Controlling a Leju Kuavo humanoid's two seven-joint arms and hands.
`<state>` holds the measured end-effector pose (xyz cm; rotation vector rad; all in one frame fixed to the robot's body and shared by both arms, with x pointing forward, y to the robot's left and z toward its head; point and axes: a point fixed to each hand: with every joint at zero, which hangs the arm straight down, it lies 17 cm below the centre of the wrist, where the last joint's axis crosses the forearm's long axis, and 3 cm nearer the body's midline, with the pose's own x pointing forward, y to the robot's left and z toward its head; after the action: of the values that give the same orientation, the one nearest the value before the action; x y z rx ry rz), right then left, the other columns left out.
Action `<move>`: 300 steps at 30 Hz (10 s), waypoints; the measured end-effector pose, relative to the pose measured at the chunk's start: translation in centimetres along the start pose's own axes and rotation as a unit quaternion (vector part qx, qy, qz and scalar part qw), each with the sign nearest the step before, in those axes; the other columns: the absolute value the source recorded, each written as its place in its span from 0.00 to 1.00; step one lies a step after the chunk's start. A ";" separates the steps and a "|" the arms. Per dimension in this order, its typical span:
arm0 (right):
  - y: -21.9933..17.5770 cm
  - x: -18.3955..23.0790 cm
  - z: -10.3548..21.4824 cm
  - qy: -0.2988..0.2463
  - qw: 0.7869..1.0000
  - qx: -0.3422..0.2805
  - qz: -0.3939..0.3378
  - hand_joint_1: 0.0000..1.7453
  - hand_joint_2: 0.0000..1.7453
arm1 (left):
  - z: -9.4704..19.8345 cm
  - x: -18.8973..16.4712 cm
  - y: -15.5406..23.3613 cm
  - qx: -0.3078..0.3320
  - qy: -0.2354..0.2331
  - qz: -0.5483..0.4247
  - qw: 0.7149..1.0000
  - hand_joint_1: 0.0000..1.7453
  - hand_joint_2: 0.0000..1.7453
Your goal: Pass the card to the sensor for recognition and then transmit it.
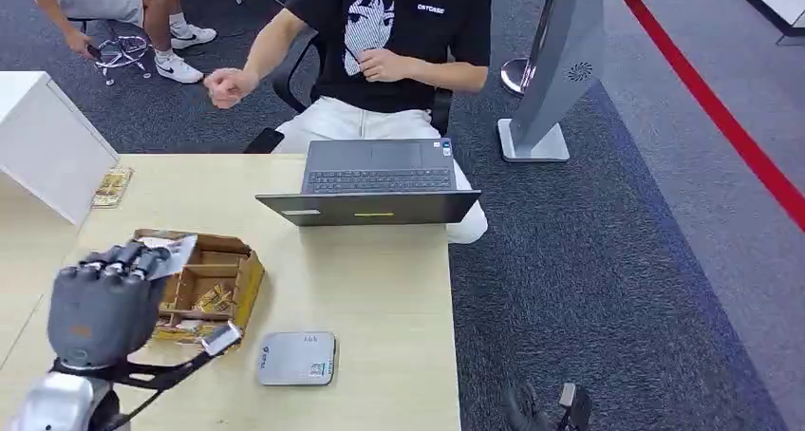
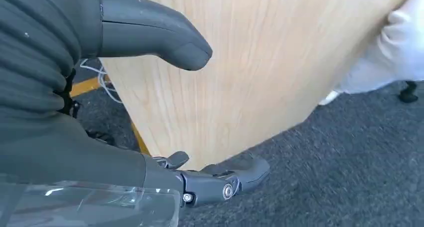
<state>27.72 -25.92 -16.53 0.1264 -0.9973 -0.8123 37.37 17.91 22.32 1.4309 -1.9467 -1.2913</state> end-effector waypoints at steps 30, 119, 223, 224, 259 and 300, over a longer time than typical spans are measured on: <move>0.6 0.4 -0.2 -0.004 1.000 0.007 0.008 0.00 1.00 | 10.4 8.3 -13.4 -0.231 0.001 0.121 0.965 1.00 1.00; -0.1 -2.6 1.9 0.030 0.998 0.031 0.035 0.00 1.00 | -0.3 -12.1 -2.2 -0.053 0.141 0.044 0.988 0.00 1.00; 0.3 -3.7 2.4 0.043 0.997 0.042 0.040 0.00 1.00 | 13.4 -1.8 -16.7 -0.294 0.049 0.060 0.953 0.00 1.00; 0.3 -3.7 2.4 0.043 0.997 0.042 0.040 0.00 1.00 | 13.3 -1.8 -16.7 -0.292 0.050 0.060 0.953 0.00 1.00; 0.8 -3.7 2.3 0.041 0.997 0.045 0.040 0.00 1.00 | 11.9 -1.1 -16.0 -0.269 0.037 0.054 0.961 0.93 1.00; 1.2 -3.6 2.1 0.040 0.997 0.043 0.040 0.00 1.00 | 2.2 -5.5 -5.8 -0.089 0.037 0.047 0.994 1.00 1.00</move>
<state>25.72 -22.16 -17.35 0.1904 -0.9569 -0.6859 40.97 23.56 17.42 1.2685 -1.7790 -1.3138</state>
